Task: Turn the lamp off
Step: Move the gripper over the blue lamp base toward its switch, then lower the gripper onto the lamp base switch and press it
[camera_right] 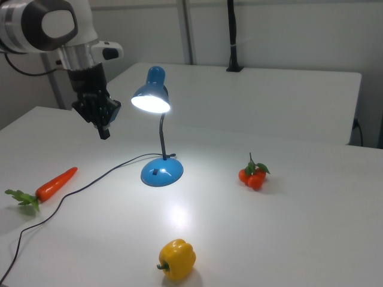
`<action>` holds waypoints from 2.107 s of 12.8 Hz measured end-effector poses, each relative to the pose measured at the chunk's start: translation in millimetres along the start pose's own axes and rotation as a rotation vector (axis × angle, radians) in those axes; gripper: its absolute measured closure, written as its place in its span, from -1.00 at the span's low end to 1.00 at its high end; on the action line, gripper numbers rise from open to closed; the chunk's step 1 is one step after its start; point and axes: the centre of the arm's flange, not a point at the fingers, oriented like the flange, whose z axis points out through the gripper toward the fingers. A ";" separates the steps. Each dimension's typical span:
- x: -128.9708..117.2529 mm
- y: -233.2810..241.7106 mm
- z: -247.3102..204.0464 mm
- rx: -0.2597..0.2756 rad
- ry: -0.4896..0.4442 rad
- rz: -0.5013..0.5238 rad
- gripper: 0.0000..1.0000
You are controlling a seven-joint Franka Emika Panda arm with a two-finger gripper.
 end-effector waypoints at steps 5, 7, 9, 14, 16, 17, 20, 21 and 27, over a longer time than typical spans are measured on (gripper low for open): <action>27.9 0.3 29.8 0.002 0.028 -0.003 0.98; 38.3 1.9 53.9 0.003 0.039 -0.002 0.98; 47.0 2.4 77.6 0.004 0.059 -0.002 0.98; 66.2 -3.4 149.6 0.007 0.179 -0.012 0.98; 74.4 -6.9 171.6 0.011 0.209 -0.007 0.98; 80.0 -9.7 181.8 0.014 0.227 -0.001 0.98; 95.1 -17.3 207.3 0.024 0.276 0.010 0.98; 100.4 -19.6 214.7 0.027 0.302 0.012 0.98; 116.1 -34.5 229.7 0.037 0.404 -0.005 0.98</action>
